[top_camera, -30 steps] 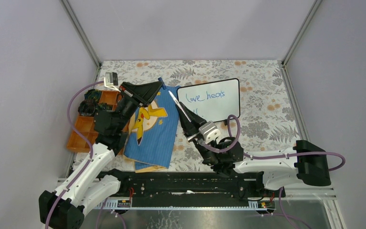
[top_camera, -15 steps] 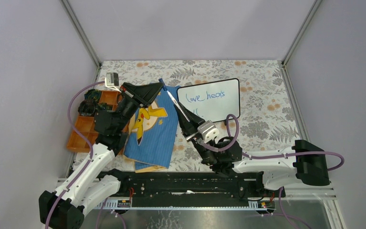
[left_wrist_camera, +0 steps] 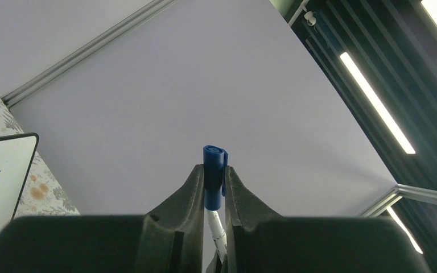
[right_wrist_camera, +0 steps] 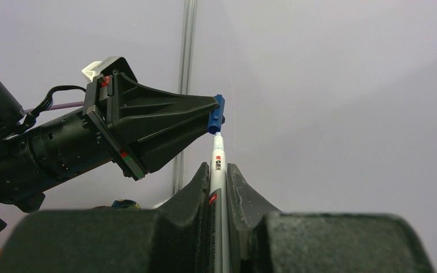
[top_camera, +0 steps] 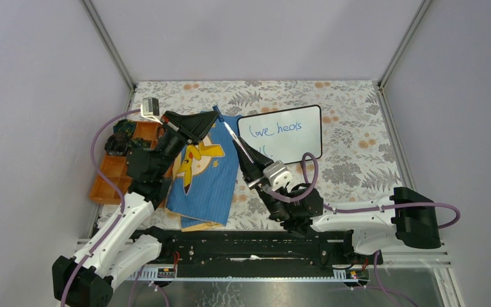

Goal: Write a sentence on the whiteboard
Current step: Close the whiteboard marker at the center of the board.

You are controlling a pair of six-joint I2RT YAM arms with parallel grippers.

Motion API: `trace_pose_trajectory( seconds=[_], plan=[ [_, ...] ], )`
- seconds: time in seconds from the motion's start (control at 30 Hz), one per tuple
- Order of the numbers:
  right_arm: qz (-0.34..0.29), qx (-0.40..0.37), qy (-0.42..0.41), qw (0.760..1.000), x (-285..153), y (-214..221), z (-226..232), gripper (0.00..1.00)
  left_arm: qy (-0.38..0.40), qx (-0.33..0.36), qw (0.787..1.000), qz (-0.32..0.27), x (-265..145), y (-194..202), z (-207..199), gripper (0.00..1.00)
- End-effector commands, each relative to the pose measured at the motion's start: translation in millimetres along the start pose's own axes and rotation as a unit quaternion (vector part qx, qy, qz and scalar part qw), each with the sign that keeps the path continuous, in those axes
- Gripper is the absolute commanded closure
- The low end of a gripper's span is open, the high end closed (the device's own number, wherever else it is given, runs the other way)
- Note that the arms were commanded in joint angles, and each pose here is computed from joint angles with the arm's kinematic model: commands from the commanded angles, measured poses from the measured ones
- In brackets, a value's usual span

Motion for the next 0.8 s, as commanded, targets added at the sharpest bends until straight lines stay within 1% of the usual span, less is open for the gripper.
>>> trace_pose_trajectory(
  seconds=[0.0,0.77],
  plan=[
    [-0.028,0.033,0.032,0.999,10.1,-22.7,-9.4,1.00,0.019,0.003,1.000,0.009,-3.6,1.8,-9.1,1.00],
    [-0.027,0.043,0.022,0.998,8.9,-24.9,-9.0,1.00,0.014,0.004,1.000,0.001,-0.7,-0.7,-6.1,1.00]
  ],
)
Point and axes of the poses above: each gripper's point midway between its finger pads, its own x axis out along the fingers, its own z axis along the line the jaws close on, y = z × x, the point moved 4 cm from there along -x, back along the fingers, and after that the axes turned 2 degrees about -x, right-handed, at the moved point
